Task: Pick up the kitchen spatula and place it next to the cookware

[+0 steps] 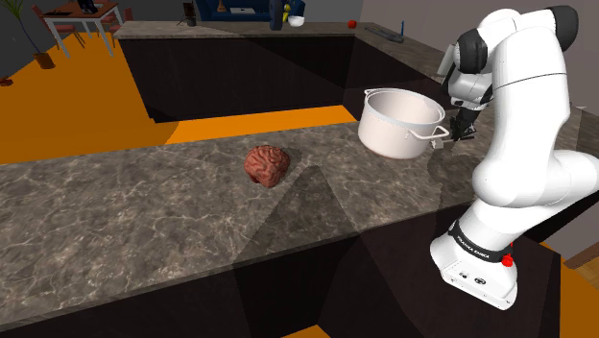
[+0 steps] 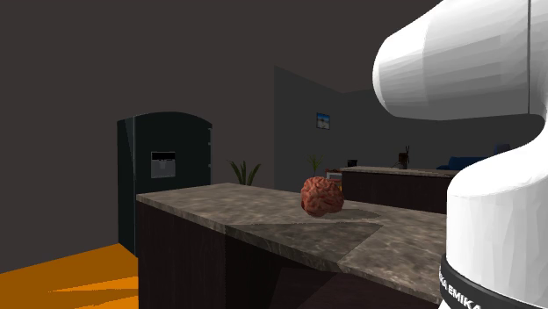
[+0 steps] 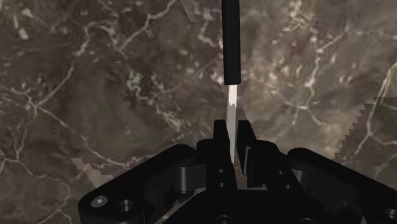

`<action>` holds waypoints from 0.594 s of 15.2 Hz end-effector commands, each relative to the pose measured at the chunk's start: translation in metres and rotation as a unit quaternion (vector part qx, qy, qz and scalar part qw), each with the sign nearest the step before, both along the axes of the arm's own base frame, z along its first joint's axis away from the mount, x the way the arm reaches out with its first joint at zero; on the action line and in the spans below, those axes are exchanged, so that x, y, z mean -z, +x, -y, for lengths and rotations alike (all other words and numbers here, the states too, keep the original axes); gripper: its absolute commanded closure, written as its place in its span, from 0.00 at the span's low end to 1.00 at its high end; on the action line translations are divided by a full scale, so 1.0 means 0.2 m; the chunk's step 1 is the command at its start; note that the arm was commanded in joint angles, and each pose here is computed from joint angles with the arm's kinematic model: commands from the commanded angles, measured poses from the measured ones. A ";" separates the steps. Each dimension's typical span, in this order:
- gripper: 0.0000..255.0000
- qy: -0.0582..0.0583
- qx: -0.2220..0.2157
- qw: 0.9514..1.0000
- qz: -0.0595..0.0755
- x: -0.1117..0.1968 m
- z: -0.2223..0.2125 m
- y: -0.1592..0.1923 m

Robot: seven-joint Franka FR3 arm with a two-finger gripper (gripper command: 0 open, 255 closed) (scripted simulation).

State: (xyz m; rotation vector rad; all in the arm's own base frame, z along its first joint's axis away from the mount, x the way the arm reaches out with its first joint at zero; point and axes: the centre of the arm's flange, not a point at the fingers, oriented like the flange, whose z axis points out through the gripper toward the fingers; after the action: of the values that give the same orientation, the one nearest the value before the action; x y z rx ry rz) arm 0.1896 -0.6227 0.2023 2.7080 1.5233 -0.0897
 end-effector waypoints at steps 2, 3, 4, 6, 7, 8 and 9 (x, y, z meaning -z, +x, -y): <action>1.00 0.000 0.000 1.000 0.000 0.00 0.00 0.00; 1.00 0.000 0.000 1.000 0.000 0.00 0.00 0.00; 0.00 0.000 0.000 1.000 0.000 0.00 0.00 0.00; 0.00 0.000 0.000 1.000 0.000 0.01 0.00 0.00; 0.00 0.000 0.000 1.000 0.000 0.01 0.00 0.00; 0.00 0.000 0.000 1.000 0.000 0.01 0.00 0.00; 0.00 0.000 0.000 1.000 0.000 0.00 0.00 0.00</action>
State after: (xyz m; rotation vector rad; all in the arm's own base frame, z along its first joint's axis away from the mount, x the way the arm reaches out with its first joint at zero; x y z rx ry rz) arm 0.1897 -0.6225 0.2015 2.7082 1.5234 -0.0897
